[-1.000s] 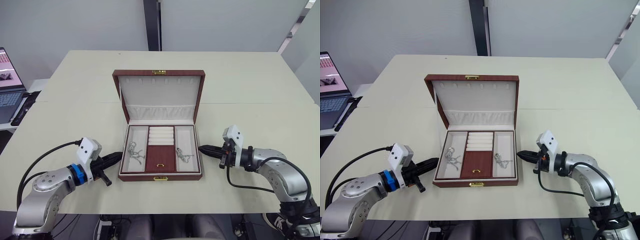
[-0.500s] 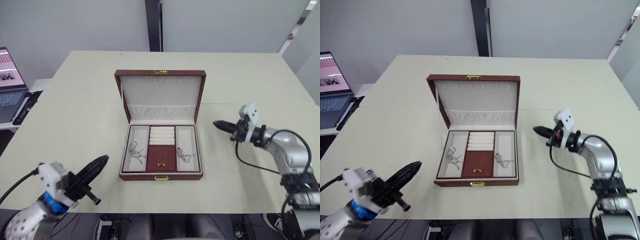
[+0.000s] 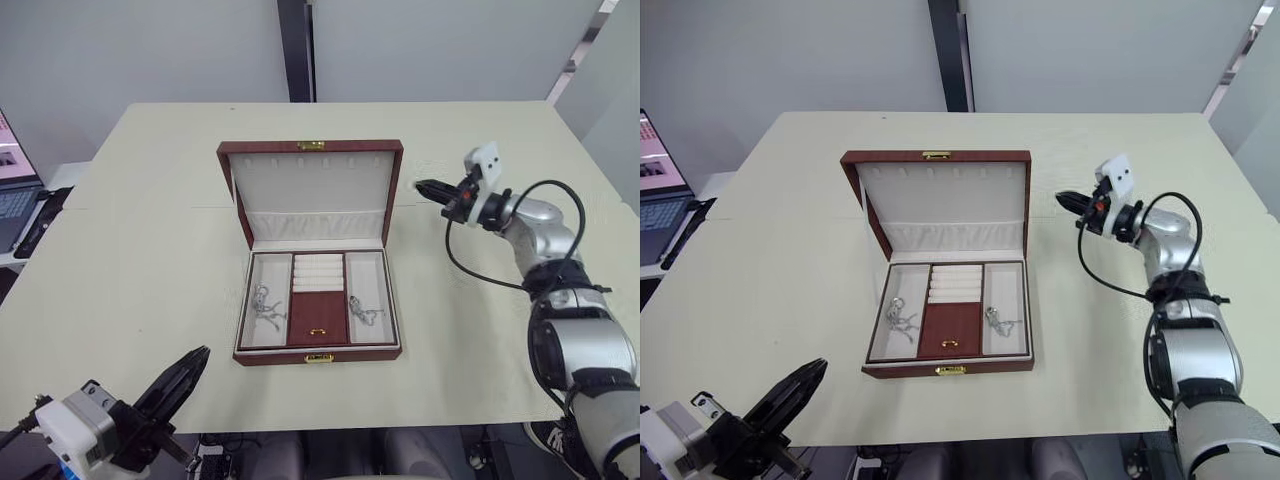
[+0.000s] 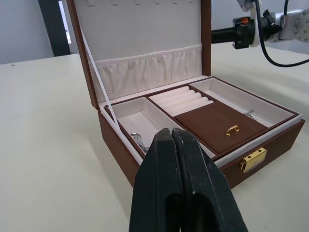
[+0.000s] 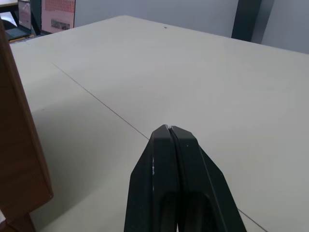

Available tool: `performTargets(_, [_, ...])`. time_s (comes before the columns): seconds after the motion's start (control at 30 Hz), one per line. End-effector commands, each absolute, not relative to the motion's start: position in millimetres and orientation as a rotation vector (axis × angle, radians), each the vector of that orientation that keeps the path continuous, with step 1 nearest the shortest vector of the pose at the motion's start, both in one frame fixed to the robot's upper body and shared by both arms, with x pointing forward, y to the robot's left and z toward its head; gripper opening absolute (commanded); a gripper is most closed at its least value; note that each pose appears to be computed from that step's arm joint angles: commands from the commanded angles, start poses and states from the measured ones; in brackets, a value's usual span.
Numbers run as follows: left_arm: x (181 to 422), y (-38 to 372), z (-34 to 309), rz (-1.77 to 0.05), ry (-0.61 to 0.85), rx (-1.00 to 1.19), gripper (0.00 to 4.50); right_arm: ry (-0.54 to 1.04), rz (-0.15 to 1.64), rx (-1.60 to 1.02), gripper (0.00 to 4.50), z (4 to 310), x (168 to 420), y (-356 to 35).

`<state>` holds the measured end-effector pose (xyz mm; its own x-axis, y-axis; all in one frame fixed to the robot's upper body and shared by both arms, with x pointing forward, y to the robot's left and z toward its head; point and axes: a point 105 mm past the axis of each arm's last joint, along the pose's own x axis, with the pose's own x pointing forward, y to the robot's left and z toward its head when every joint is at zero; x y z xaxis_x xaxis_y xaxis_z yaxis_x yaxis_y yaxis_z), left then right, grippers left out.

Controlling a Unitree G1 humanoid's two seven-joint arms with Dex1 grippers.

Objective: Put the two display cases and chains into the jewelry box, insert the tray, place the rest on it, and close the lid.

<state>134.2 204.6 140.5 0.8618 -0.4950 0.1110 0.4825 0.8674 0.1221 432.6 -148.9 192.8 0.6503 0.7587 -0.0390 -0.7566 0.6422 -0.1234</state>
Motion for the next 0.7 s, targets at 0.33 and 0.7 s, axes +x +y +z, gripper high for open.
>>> performTargets(0.33, [133, 194, 154, -0.498, -0.217, 0.11, 0.0, -0.163, 0.96, -0.158, 0.03, 234, 439, -107])
performTargets(0.7, [137, 189, 171, -0.474, -0.267, 0.064, 0.0, -0.157, 1.056, -0.151, 0.03, 230, 430, -97])
